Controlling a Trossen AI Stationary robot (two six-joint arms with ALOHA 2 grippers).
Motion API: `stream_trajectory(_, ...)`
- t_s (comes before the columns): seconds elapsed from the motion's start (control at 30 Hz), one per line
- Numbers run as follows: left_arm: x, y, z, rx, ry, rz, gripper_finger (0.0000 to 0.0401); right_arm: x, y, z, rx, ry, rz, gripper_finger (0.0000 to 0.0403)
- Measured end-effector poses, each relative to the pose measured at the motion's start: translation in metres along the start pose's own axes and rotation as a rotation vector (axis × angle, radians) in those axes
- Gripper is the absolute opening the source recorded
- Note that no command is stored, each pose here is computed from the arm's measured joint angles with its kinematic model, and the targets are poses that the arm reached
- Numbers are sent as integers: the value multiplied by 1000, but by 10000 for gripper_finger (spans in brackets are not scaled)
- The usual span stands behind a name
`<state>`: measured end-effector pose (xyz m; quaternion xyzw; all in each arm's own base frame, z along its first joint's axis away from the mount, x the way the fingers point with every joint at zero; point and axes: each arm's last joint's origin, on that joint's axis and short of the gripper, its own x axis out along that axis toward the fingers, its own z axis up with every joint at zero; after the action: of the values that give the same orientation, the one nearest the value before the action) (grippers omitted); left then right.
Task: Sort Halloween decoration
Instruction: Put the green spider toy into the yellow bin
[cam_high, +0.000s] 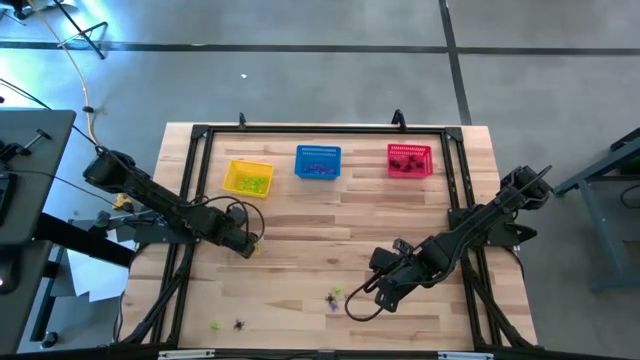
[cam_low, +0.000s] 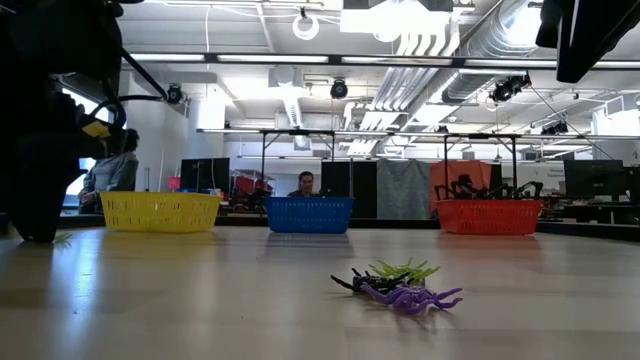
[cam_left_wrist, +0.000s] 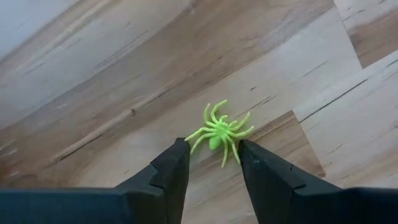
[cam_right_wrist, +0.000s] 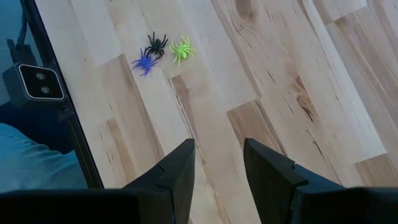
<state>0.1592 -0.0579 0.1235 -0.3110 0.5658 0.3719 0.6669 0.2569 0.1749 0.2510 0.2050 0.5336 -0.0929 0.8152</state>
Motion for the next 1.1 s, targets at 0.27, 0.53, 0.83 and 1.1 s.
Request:
stream_trajectory(0.27, 0, -1, 0, -34, 5, -5, 27, 0, 0, 0, 0, -1, 2, 133)
stream_trajectory(0.53, 0, -2, 0, -40, 5, -20, 1, 0, 0, 0, 0, -1, 2, 133)
stream_trajectory(0.83, -22, -6, 4, -44, -72, -36, 0, 0, 0, 0, 0, -1, 2, 133)
stream_trajectory(1.1, -54, -10, 12, -46, -148, -58, 0, 0, 0, 0, 1, -2, 4, 133)
